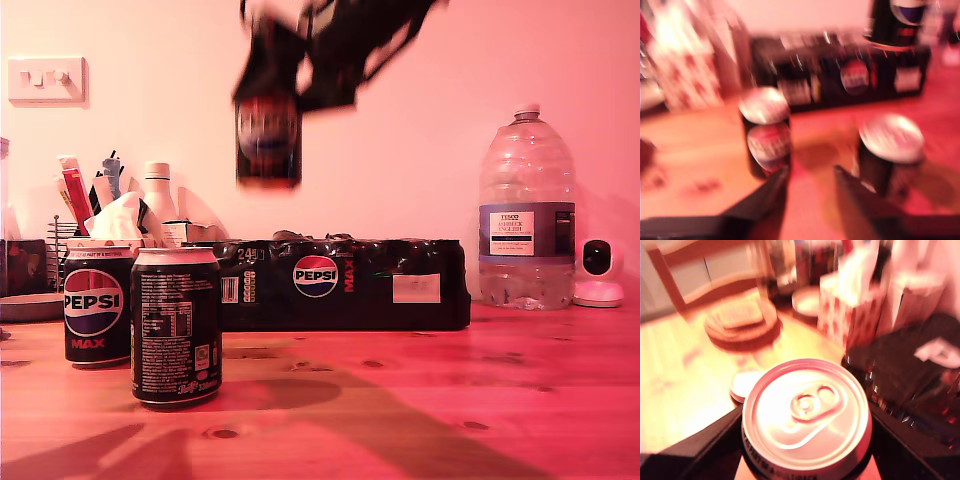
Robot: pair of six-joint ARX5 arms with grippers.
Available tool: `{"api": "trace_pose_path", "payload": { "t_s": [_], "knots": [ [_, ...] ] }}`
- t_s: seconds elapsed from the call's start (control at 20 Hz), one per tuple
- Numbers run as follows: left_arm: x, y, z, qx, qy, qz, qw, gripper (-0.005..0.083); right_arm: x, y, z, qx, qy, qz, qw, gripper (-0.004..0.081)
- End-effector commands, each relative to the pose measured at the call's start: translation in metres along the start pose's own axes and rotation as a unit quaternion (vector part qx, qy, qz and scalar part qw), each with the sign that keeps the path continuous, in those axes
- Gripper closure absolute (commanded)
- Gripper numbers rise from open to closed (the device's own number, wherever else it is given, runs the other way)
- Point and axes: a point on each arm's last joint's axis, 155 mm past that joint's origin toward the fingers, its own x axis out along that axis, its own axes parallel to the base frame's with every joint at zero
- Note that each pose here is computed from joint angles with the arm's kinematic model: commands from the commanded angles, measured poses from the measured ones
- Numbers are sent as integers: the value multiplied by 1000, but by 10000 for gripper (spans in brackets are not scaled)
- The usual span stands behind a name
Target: Stack up the Pepsi cans on top of each other
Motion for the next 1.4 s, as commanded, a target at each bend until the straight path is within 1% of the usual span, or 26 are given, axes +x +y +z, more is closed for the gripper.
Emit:
{"api": "trace_pose_path", "payload": {
  "t_s": [0.0,0.05,0.15,0.25,0.4,0.45,0.5,0.55,0.75,1.0,1.25,1.35],
  "knots": [
    [3,7,-11,8,16,12,1000,278,-9,12,-3,-4,-2,8,1000,452],
    [5,11,-14,18,22,19,999,235,-14,19,-1,-6,-3,11,1000,452],
    [11,20,-14,36,23,34,999,240,-22,27,3,-11,-8,11,1000,452],
    [16,26,-14,39,23,47,998,240,-29,36,9,-17,-11,9,1000,452],
    [22,25,-20,37,33,42,998,232,-36,48,15,-23,-12,9,1000,452],
    [25,23,-19,37,31,35,998,187,-36,52,15,-24,-9,9,1000,452],
    [27,24,-20,37,30,36,998,112,-37,55,15,-26,-7,10,1000,452],
    [29,27,-22,37,34,41,998,77,-36,60,14,-25,-3,14,1000,452],
    [40,34,-29,32,36,42,998,76,-34,80,2,-22,22,37,999,452],
    [53,36,-28,29,19,24,999,76,-34,103,8,-26,17,60,998,452],
    [69,52,-31,25,17,32,999,76,-33,109,17,-26,-3,71,997,452],
    [78,55,-33,23,20,26,999,76,-33,108,21,-28,-12,69,997,452]
  ]
}}
